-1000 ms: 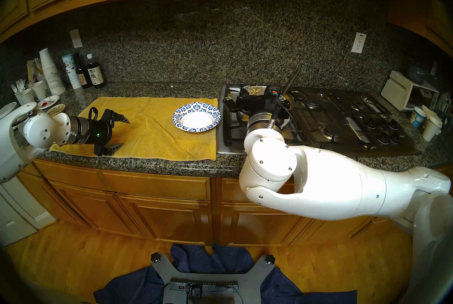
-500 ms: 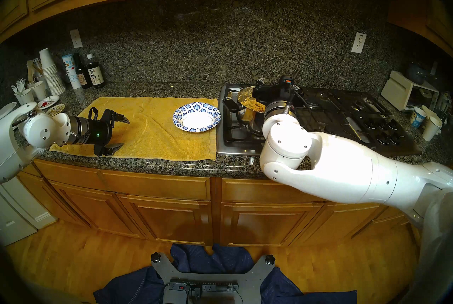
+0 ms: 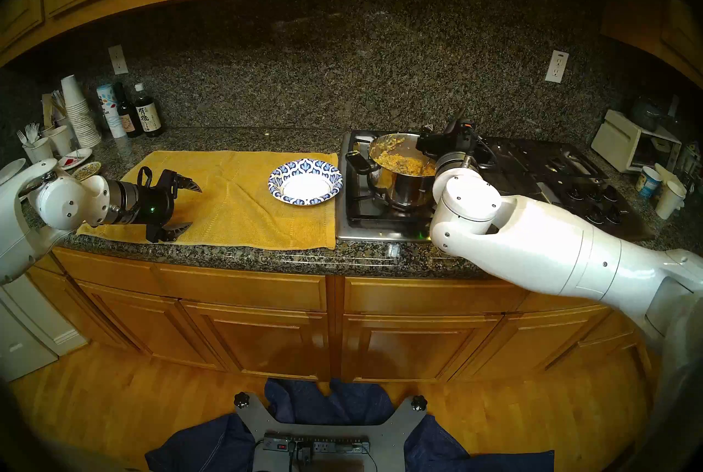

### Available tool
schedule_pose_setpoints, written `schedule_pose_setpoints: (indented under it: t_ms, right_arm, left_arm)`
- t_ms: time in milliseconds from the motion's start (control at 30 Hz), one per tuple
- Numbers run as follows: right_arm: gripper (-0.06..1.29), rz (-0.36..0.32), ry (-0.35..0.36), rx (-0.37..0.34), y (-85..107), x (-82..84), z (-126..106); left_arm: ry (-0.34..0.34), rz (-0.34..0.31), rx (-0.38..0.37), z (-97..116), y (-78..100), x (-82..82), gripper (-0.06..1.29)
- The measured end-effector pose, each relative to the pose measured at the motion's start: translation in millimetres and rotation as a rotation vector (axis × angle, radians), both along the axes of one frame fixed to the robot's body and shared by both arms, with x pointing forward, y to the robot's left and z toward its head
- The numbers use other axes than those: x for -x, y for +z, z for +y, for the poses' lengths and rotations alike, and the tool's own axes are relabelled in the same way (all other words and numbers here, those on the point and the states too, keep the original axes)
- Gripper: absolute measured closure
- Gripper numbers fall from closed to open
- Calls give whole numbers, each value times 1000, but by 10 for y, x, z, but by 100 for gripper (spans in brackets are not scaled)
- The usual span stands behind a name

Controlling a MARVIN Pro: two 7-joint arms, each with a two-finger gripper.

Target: Scoop oatmeal into bowl

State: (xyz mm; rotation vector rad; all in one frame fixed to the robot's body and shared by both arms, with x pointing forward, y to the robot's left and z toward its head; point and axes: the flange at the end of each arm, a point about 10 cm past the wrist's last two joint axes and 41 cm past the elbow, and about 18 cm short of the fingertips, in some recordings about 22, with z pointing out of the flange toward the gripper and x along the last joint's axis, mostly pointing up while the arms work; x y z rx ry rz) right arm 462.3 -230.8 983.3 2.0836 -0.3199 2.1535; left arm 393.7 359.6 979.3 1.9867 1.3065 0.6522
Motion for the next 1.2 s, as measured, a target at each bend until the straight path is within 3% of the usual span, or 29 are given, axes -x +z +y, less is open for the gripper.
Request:
schedule_pose_setpoints:
  t_ms: [367,867,1200]
  right_arm:
    - [0,35,27,-14,15,-113,-18]
    - [0,100,33,8,207,-172,-214]
    - [0,145,60,19,197,-249,-298]
  left_arm:
    - [0,0,0,0,0,0,0]
    - [0,0,0,0,-1,1,0]
    - [-1,0,-1,0,-1,1,0]
